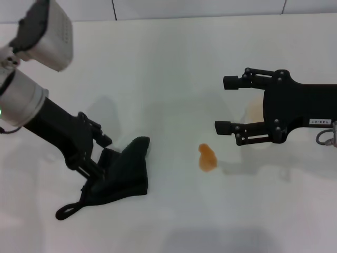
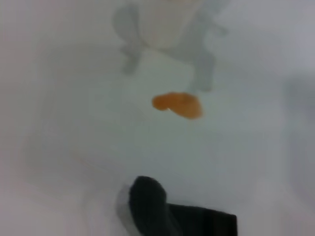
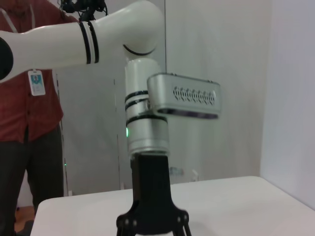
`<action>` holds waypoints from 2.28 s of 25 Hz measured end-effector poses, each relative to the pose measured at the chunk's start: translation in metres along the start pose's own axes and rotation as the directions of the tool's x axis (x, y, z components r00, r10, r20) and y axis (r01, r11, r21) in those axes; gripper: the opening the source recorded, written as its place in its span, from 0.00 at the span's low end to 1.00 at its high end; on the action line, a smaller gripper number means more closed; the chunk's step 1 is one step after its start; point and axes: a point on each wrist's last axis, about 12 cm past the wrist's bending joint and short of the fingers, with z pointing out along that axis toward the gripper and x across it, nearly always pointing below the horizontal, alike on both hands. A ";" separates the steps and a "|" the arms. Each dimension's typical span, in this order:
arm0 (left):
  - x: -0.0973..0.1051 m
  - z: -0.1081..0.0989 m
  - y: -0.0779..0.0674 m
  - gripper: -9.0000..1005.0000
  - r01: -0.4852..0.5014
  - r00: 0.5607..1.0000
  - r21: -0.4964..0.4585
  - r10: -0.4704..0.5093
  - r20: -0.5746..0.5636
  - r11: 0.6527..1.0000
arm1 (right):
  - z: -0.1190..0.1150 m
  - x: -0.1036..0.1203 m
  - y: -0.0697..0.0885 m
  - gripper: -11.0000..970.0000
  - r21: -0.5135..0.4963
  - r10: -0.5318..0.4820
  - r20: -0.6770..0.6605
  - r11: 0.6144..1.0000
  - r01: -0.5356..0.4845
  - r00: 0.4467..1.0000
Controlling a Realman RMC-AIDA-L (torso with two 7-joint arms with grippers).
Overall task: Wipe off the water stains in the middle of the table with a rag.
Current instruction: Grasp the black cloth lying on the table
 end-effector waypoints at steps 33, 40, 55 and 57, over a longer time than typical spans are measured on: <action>0.008 0.024 -0.002 0.87 0.011 0.999 0.019 -0.010 -0.049 1.000 | -0.035 0.020 -0.005 0.89 0.095 0.060 -0.180 0.995 -0.044 0.982; 0.012 0.025 -0.001 0.87 0.023 0.998 0.010 -0.022 -0.050 1.000 | -0.036 0.017 -0.004 0.88 0.087 0.048 -0.183 0.996 -0.033 0.982; 0.014 0.035 0.005 0.87 0.009 0.997 -0.024 -0.010 -0.072 1.000 | -0.035 0.017 -0.003 0.88 0.085 0.054 -0.172 0.996 -0.040 0.984; 0.014 0.036 0.005 0.87 0.007 0.997 -0.031 -0.009 -0.070 0.999 | -0.035 0.017 -0.003 0.88 0.086 0.054 -0.171 0.996 -0.040 0.984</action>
